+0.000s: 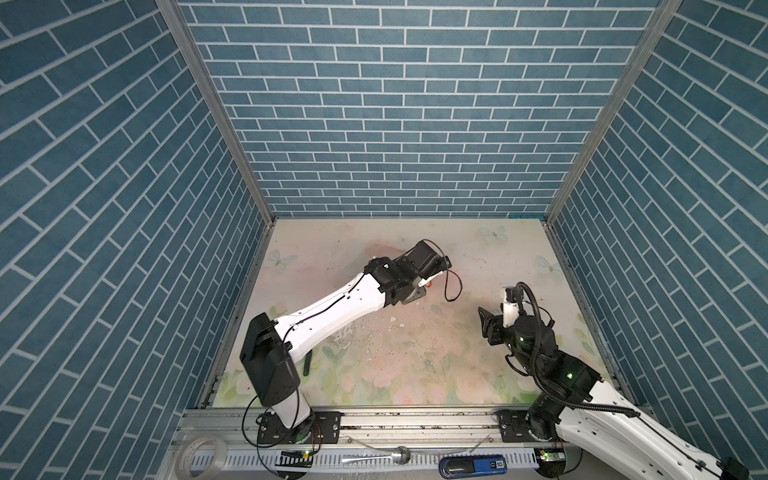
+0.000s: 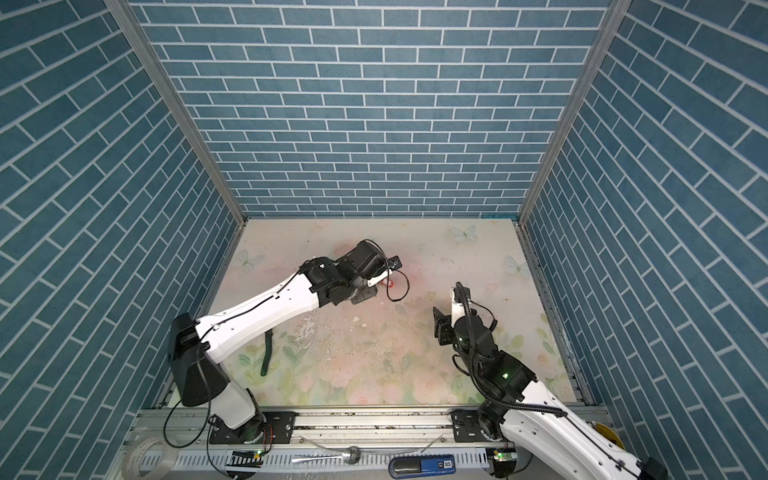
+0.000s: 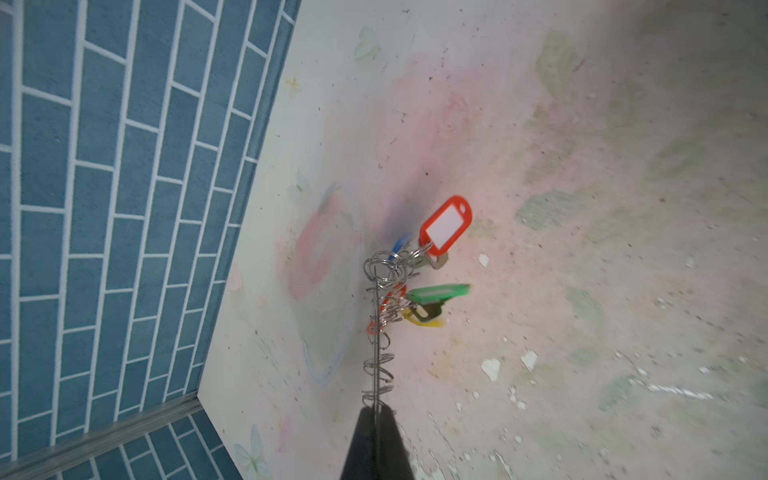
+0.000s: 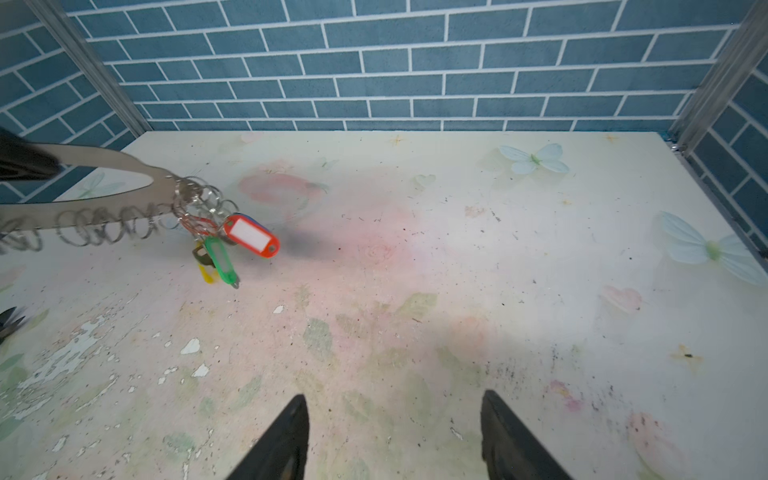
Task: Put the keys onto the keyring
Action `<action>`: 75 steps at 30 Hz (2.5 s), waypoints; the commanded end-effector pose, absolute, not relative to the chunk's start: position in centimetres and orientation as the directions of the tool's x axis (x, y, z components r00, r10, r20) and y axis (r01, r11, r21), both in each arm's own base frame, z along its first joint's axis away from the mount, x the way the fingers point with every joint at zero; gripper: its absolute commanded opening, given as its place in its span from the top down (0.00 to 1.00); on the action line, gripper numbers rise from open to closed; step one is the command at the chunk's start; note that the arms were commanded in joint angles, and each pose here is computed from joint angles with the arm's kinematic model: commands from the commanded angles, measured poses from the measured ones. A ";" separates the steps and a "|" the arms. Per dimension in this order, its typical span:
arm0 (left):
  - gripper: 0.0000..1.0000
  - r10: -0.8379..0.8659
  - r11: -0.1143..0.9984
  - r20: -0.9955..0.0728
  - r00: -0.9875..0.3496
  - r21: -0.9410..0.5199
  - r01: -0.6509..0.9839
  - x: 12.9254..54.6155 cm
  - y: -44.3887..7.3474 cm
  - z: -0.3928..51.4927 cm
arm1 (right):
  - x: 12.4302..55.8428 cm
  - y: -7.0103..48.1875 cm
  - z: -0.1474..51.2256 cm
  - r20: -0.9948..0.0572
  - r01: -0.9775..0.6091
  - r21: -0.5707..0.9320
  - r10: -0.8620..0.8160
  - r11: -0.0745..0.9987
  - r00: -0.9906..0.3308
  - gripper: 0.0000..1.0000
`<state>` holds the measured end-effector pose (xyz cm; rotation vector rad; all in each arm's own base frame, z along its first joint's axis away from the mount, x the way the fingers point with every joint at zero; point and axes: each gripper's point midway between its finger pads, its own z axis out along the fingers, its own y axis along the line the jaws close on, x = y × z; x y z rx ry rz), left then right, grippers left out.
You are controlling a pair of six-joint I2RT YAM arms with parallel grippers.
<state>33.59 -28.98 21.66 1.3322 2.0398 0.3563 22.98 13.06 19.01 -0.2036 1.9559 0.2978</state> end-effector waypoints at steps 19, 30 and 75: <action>1.00 0.911 0.188 -0.382 0.152 0.715 0.674 41.4 -38.4 11.6 | 21.8 8.4 17.3 -0.921 -0.113 0.083 0.033 0.990 -0.388 0.32; 0.70 0.941 0.108 -0.312 0.133 0.648 0.754 31.0 -34.7 8.3 | 23.2 9.1 18.9 -0.925 -0.122 -0.026 -0.071 0.992 -0.373 0.30; 0.00 0.070 0.990 -0.934 -0.349 0.108 -0.089 39.3 1.4 9.4 | 39.3 -2.7 9.0 -0.933 0.143 -0.052 0.003 0.988 -0.360 0.01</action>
